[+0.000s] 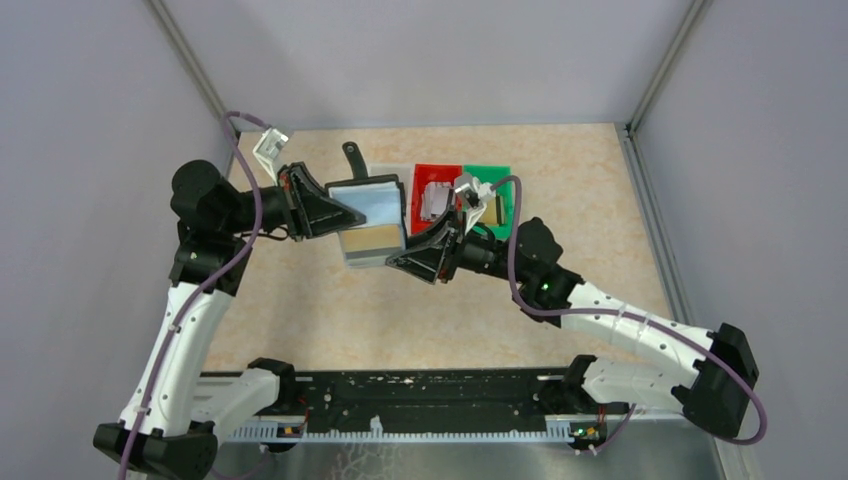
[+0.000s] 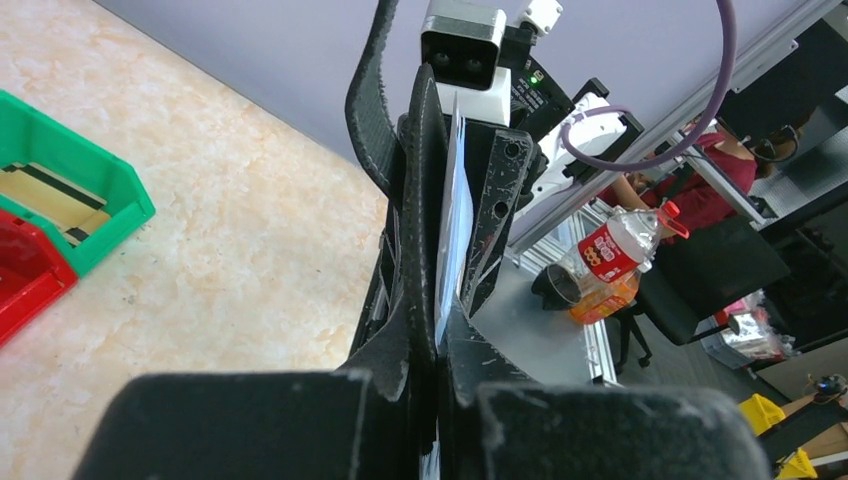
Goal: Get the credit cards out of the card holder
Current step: Remove the credit card from the card holder.
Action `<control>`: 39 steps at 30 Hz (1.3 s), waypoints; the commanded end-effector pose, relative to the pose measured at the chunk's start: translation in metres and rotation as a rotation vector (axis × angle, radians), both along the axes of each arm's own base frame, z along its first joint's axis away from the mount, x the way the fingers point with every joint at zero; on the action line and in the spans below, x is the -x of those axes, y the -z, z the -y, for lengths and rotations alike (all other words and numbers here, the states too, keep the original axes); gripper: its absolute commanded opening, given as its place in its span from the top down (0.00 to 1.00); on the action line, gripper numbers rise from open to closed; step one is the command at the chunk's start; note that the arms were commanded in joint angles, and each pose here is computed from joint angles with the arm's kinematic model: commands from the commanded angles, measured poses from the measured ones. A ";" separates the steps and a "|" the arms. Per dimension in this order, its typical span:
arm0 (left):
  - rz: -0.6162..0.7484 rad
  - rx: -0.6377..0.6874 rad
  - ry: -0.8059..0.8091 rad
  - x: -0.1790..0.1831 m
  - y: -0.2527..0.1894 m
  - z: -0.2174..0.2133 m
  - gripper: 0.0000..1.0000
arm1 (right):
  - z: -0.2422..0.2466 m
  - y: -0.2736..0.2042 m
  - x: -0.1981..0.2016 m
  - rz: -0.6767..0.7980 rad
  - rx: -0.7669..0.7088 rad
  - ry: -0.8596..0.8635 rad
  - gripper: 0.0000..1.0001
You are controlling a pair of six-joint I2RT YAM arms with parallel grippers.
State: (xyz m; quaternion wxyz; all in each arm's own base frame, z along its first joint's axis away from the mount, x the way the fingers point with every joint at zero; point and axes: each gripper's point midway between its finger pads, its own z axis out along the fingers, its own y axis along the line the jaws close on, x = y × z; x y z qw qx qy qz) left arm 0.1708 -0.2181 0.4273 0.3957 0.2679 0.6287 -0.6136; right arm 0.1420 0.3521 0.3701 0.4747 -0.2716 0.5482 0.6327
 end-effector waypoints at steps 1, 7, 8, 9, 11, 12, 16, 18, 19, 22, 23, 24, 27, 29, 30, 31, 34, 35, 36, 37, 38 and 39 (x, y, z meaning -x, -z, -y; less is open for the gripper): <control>0.037 0.002 0.064 0.018 -0.005 -0.001 0.93 | 0.013 -0.053 -0.007 0.034 -0.206 0.069 0.87; 0.052 -0.005 0.136 0.027 -0.002 -0.001 0.53 | 0.010 -0.047 -0.006 -0.014 -0.190 0.050 1.00; 0.054 -0.006 0.154 0.030 -0.001 -0.001 0.49 | 0.010 -0.047 -0.005 -0.017 -0.189 0.044 1.00; 0.067 -0.008 0.171 0.033 0.001 -0.002 0.46 | 0.011 -0.048 -0.004 -0.018 -0.190 0.039 1.00; 0.096 -0.017 0.192 0.037 0.007 -0.003 0.43 | 0.011 -0.050 -0.002 -0.022 -0.195 0.024 1.00; 0.107 -0.025 0.201 0.039 0.012 -0.003 0.43 | 0.011 -0.052 -0.001 -0.023 -0.199 0.015 1.00; 0.150 -0.060 0.209 0.042 0.027 -0.005 0.44 | 0.013 -0.061 0.004 -0.018 -0.228 -0.017 1.00; 0.170 -0.069 0.194 0.041 0.029 -0.006 0.45 | 0.013 -0.063 0.007 -0.016 -0.235 -0.032 1.00; 0.187 -0.075 0.183 0.040 0.029 -0.006 0.46 | 0.013 -0.064 0.008 -0.016 -0.239 -0.044 1.00; 0.237 -0.101 0.122 0.031 0.034 -0.007 0.48 | 0.012 -0.066 0.012 -0.017 -0.251 -0.069 1.00; 0.253 -0.111 0.102 0.028 0.036 -0.007 0.48 | 0.011 -0.067 0.013 -0.017 -0.253 -0.076 1.00; 0.262 -0.119 0.087 0.026 0.038 -0.008 0.47 | 0.011 -0.067 0.014 -0.017 -0.256 -0.081 1.00; 0.286 -0.133 0.068 0.023 0.043 -0.009 0.47 | 0.011 -0.068 0.015 -0.017 -0.257 -0.092 1.00; 0.286 -0.137 0.074 0.022 0.043 -0.008 0.51 | 0.010 -0.068 0.016 -0.018 -0.257 -0.099 1.00; 0.282 -0.135 0.075 0.022 0.043 -0.008 0.57 | 0.010 -0.069 0.017 -0.014 -0.258 -0.107 1.00; 0.279 -0.130 0.078 0.022 0.041 -0.008 0.64 | 0.009 -0.069 0.018 -0.015 -0.256 -0.114 1.00; 0.250 -0.103 0.090 0.025 0.032 -0.007 0.79 | 0.008 -0.067 0.019 -0.019 -0.250 -0.128 1.00; 0.222 -0.089 0.105 0.027 0.030 -0.006 0.83 | 0.008 -0.067 0.020 -0.015 -0.250 -0.133 0.95; 0.184 -0.074 0.122 0.029 0.027 -0.005 0.86 | 0.008 -0.065 0.022 -0.014 -0.248 -0.140 0.88; 0.142 -0.060 0.147 0.031 0.025 -0.004 0.89 | 0.009 -0.064 0.023 -0.011 -0.249 -0.142 0.83; 0.095 -0.045 0.168 0.033 0.023 -0.003 0.91 | 0.009 -0.061 0.023 -0.012 -0.248 -0.144 0.79; 0.063 -0.029 0.184 0.034 0.019 -0.003 0.93 | 0.010 -0.059 0.024 -0.012 -0.248 -0.143 0.76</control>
